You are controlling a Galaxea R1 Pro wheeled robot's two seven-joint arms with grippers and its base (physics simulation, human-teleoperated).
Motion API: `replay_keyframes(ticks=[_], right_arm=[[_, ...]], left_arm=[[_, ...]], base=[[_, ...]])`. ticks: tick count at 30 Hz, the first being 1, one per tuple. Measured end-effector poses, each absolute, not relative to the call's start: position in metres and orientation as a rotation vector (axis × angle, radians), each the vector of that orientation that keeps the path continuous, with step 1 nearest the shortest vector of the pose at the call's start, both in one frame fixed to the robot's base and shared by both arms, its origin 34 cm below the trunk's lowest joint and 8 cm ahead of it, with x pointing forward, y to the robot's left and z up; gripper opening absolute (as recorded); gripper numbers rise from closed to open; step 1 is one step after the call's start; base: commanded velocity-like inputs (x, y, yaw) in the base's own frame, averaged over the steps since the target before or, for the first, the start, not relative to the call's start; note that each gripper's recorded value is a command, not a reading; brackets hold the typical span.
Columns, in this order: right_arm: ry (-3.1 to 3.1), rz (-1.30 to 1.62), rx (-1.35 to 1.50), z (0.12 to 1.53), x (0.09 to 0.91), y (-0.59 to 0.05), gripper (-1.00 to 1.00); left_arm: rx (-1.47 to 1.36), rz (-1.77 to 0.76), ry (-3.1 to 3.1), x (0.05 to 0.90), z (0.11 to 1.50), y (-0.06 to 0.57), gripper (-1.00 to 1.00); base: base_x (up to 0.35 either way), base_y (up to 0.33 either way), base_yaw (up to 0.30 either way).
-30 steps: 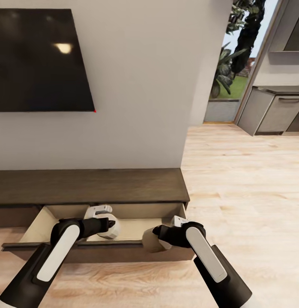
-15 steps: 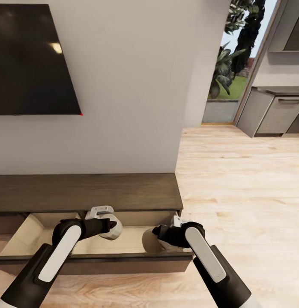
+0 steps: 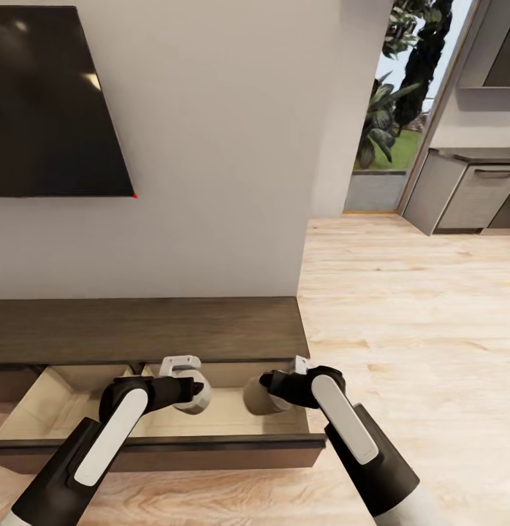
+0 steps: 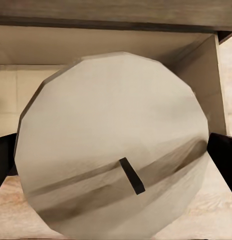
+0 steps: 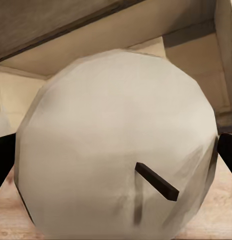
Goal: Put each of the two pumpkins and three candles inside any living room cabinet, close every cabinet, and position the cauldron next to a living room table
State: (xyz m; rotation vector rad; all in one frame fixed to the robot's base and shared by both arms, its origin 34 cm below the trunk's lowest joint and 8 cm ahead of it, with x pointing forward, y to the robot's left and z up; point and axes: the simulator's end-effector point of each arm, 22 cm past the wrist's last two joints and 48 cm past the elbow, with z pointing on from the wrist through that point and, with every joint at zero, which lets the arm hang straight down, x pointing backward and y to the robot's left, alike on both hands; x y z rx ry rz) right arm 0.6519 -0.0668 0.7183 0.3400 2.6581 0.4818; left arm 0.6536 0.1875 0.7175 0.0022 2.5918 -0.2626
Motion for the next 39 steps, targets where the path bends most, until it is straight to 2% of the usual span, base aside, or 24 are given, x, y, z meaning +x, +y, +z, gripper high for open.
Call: replay_keyframes(ticks=[6, 14, 25, 39], right_arm=[[2.623, 0.279, 0.342, 0.708, 0.684, -0.086, -1.0], [2.598, 0.273, 0.339, 0.716, 0.693, -0.066, -1.0], [2.66, 0.245, 0.354, 0.689, 0.688, -0.069, -1.0], [2.712, 0.141, 0.261, 0.668, 0.685, -0.07, -1.0]], left_arm=[[-0.029, -0.253, 2.586, 0.658, 0.72, 0.183, -1.0], [-0.072, -0.174, 2.585, 0.664, 0.722, 0.193, -1.0], [-0.101, -0.199, 2.622, 0.657, 0.713, 0.138, -1.0], [-0.101, -0.139, 2.563, 0.68, 0.741, 0.122, -1.0]], base=[[0.0, 0.0, 0.0], [0.0, 0.0, 0.0], [0.0, 0.0, 0.0], [0.0, 0.0, 0.0]])
